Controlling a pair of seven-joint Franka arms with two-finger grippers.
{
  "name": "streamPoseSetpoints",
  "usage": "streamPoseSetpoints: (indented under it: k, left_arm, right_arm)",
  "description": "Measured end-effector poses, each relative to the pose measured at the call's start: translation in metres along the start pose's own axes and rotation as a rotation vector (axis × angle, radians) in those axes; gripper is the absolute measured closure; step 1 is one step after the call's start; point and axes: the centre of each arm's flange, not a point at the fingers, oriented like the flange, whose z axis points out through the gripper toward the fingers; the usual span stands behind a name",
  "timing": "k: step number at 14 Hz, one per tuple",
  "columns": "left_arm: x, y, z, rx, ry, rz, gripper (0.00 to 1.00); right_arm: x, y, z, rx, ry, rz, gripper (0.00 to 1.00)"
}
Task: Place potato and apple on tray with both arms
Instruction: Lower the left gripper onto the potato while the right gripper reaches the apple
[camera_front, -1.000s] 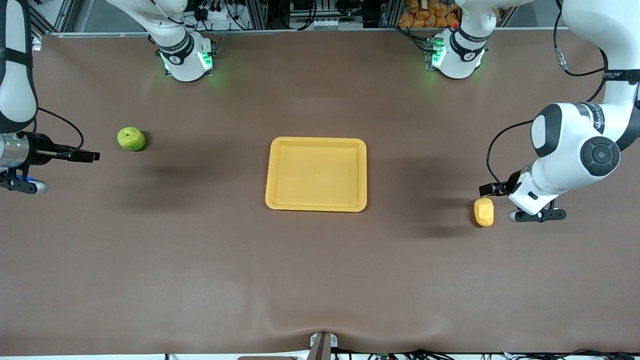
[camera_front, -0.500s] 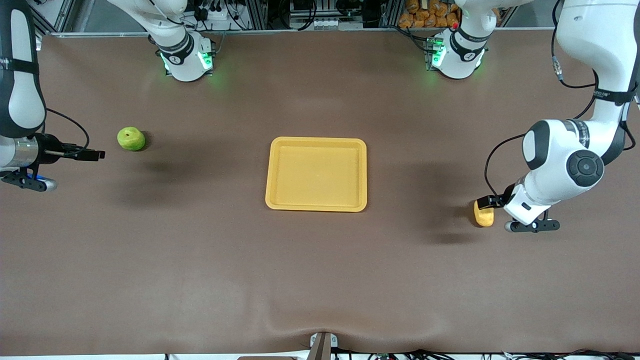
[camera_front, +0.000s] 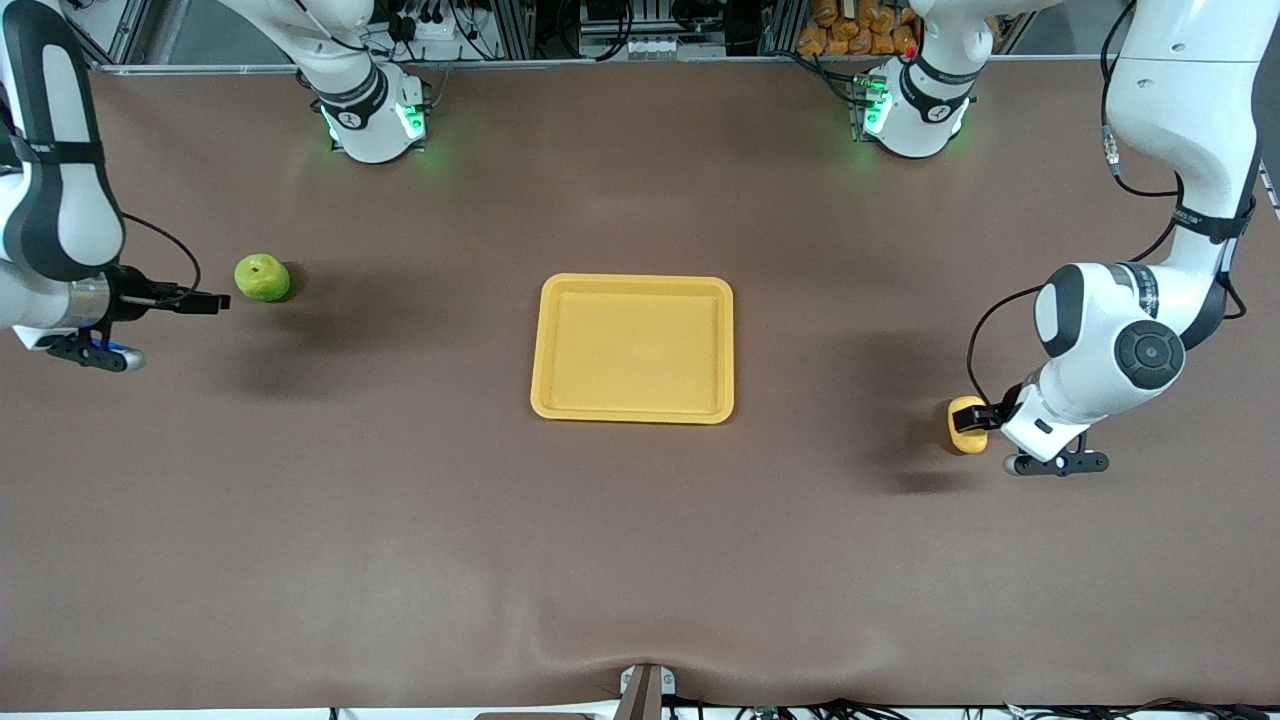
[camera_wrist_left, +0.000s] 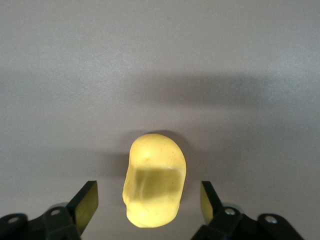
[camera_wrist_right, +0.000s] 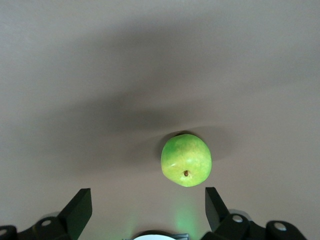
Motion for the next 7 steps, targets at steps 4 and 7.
streamPoseSetpoints:
  k: [4, 7]
  left_arm:
    - [-0.001, 0.0, 0.009, -0.002, -0.009, 0.001, 0.11]
    - [-0.001, 0.001, 0.015, -0.004, -0.005, 0.0, 0.12]
  right_arm:
    - [-0.01, 0.001, 0.024, -0.012, 0.007, -0.008, 0.0]
    - [-0.019, 0.002, 0.042, -0.035, 0.013, -0.017, 0.0]
